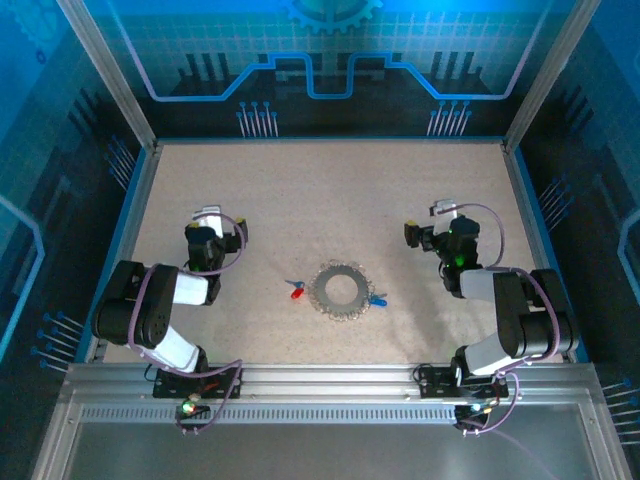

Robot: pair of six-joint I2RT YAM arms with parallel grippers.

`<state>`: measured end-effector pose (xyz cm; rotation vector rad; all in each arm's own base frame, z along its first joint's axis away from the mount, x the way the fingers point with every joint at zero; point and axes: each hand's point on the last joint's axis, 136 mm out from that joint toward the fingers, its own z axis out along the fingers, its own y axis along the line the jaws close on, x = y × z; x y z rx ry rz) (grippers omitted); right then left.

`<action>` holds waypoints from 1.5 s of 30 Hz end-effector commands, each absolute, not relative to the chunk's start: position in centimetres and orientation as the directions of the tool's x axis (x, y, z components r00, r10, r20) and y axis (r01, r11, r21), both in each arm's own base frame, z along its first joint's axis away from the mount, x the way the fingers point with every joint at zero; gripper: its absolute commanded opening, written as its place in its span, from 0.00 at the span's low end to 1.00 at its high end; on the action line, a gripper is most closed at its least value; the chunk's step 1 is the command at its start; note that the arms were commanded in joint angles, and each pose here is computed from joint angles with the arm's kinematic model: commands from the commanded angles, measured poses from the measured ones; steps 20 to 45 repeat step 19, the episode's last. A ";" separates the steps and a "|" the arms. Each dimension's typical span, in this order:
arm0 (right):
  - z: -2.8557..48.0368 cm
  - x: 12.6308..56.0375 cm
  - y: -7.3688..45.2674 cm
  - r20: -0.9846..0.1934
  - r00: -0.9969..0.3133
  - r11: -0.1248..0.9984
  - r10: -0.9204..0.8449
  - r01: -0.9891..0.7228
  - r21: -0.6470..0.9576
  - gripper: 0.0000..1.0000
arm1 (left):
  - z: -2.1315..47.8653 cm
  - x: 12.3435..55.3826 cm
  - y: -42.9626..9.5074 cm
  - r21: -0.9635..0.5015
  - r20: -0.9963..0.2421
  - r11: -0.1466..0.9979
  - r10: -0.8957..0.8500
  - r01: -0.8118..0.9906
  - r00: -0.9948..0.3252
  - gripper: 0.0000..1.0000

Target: Put the keys on the keyring

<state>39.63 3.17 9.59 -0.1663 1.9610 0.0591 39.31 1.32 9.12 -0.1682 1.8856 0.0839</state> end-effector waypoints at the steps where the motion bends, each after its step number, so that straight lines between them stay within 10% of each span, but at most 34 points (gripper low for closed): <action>1: 9.4 39.7 3.3 -0.918 -0.384 0.988 -0.103 -0.144 -0.050 1.00 | 9.7 39.5 1.3 -0.044 -0.952 0.987 -0.088 -0.153 -0.293 0.99; 45: 9.4 39.7 3.3 -0.917 -0.387 0.988 -0.099 -0.147 -0.045 1.00 | 9.7 39.5 1.3 -0.044 -0.952 0.987 -0.089 -0.154 -0.294 0.99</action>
